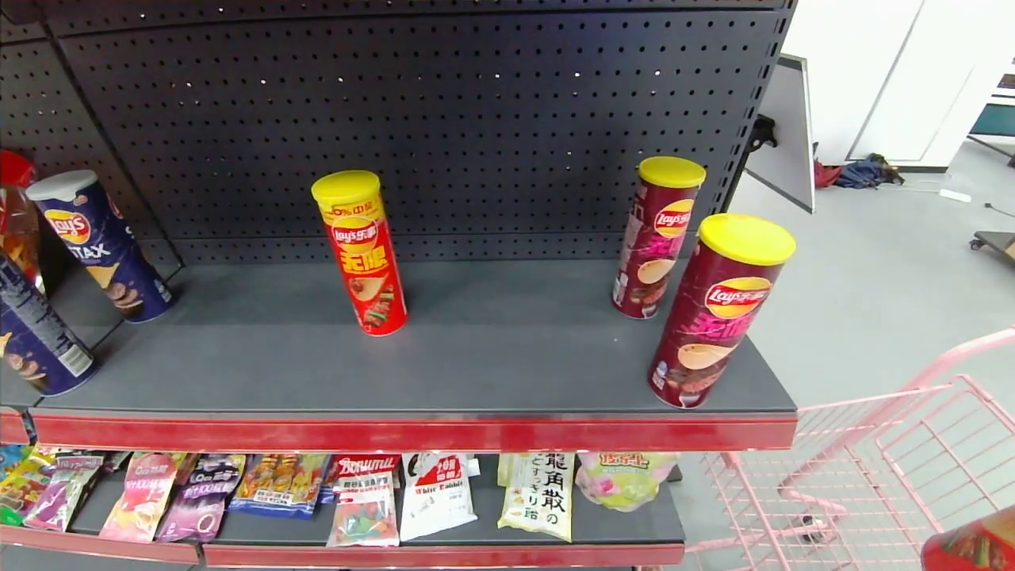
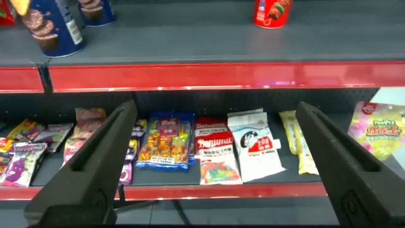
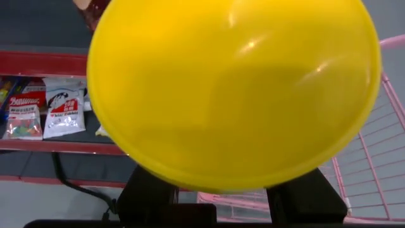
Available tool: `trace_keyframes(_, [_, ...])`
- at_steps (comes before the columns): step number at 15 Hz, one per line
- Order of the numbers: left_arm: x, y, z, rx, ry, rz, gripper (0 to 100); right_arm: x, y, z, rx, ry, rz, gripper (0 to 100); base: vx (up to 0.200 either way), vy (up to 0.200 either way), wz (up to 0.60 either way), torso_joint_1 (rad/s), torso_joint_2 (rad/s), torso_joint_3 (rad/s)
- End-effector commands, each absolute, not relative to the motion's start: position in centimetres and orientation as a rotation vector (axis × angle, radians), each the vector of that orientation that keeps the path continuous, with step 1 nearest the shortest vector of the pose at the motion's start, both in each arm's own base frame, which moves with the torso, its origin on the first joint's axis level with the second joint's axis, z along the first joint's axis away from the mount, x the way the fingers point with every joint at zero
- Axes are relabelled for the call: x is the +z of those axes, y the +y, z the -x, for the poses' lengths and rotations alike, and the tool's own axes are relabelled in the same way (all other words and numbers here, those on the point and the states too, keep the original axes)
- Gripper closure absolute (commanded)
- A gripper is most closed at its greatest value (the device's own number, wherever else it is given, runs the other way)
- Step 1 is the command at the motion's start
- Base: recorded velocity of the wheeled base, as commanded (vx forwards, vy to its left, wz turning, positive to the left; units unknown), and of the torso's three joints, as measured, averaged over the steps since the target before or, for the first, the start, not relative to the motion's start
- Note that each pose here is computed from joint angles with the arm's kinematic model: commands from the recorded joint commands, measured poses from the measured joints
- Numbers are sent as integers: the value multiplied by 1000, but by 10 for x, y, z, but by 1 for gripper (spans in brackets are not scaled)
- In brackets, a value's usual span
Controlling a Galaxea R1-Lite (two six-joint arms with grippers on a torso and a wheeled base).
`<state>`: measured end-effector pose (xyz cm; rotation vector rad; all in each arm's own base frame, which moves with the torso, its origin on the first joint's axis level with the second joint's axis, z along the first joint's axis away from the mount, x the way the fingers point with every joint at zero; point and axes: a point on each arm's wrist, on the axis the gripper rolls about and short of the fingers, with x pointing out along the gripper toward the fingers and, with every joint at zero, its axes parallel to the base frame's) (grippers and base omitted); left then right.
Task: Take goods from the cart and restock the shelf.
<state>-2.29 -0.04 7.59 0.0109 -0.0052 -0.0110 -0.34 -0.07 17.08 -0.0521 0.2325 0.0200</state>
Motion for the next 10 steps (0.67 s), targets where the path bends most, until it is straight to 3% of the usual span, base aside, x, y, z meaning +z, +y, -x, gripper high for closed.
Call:
trace_keyframes(1, [76, 0, 23, -11, -5, -11, 0, 163, -1, 11, 23, 205, 56, 100, 0, 200, 0, -2, 7, 7])
trace_keyframes(10, [76, 0, 23, -11, -5, -11, 0, 157, -1, 19, 72, 168, 61, 100, 0, 200, 0, 5, 2, 2])
